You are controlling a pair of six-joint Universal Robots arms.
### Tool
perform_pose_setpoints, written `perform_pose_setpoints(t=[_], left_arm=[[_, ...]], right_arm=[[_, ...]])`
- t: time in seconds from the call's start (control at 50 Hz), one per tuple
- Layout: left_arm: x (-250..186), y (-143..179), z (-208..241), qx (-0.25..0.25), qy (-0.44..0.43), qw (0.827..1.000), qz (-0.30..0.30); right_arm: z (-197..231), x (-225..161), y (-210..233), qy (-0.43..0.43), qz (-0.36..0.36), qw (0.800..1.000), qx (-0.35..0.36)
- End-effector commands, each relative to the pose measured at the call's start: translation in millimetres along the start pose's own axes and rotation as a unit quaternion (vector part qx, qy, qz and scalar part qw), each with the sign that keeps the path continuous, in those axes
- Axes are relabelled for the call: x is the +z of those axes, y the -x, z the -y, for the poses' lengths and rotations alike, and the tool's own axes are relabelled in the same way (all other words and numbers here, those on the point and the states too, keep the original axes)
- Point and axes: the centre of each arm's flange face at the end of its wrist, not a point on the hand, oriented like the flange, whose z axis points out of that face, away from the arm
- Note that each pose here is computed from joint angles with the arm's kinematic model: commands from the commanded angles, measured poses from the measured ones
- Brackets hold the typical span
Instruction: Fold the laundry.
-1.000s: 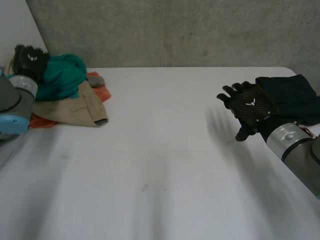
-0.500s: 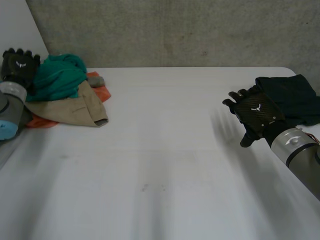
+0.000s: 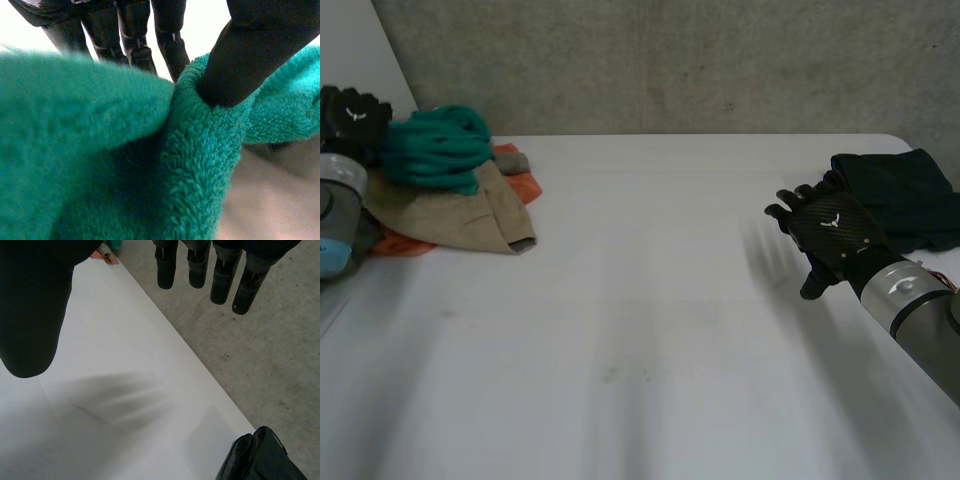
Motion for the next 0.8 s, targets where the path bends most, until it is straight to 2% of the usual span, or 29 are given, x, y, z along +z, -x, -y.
perform_pose_setpoints(t=[0.02,0.08,0.16,0.18,0.24,0.26,0.32,0.36,0.4,0.42,0.46,0.48,0.56,0.58,0.62,0.7,0.72,0.8], left_arm=[[-3,11,55,-0.047,-0.051,0.998,0.010],[-6,13,82,-0.070,-0.077,0.995,0.009],[-17,25,140,-0.133,-0.134,0.982,0.010],[-25,27,167,-0.167,-0.156,0.973,0.001],[-42,19,199,-0.218,-0.179,0.959,-0.029],[-59,7,217,-0.254,-0.183,0.948,-0.060],[-90,-12,241,-0.305,-0.175,0.929,-0.114],[-127,-39,258,-0.343,-0.157,0.908,-0.184],[-152,-60,265,-0.358,-0.145,0.892,-0.236],[-174,-82,266,-0.367,-0.130,0.875,-0.287],[-192,-104,264,-0.375,-0.109,0.859,-0.331],[-213,-126,261,-0.381,-0.087,0.840,-0.377],[-260,-165,269,-0.379,-0.073,0.795,-0.469],[-264,-167,272,-0.379,-0.076,0.790,-0.475],[-261,-166,272,-0.382,-0.077,0.792,-0.471],[-230,-145,265,-0.390,-0.081,0.817,-0.417],[-217,-132,263,-0.392,-0.083,0.830,-0.387],[-198,-109,258,-0.392,-0.080,0.858,-0.323]], right_arm=[[0,0,0,0.000,0.000,1.000,0.000],[0,0,0,0.000,0.000,1.000,0.000],[0,0,-1,0.000,-0.003,1.000,0.000],[0,1,-2,-0.001,-0.005,1.000,0.000],[-1,1,-8,0.004,-0.018,1.000,0.001],[-2,1,-10,0.007,-0.024,1.000,0.003],[-4,2,-21,0.017,-0.050,0.999,0.006],[-5,3,-25,0.020,-0.061,0.998,0.006],[-4,4,-28,0.023,-0.072,0.997,0.006],[-3,4,-29,0.022,-0.075,0.997,0.004],[-3,4,-30,0.022,-0.077,0.997,0.004],[-3,4,-30,0.022,-0.077,0.997,0.004],[-3,4,-30,0.023,-0.076,0.997,0.004],[-3,4,-30,0.023,-0.076,0.997,0.005],[-3,4,-29,0.023,-0.074,0.997,0.005],[-2,4,-27,0.023,-0.071,0.997,0.006],[-3,3,-26,0.025,-0.070,0.997,0.007],[-3,2,-24,0.029,-0.061,0.998,0.010]])
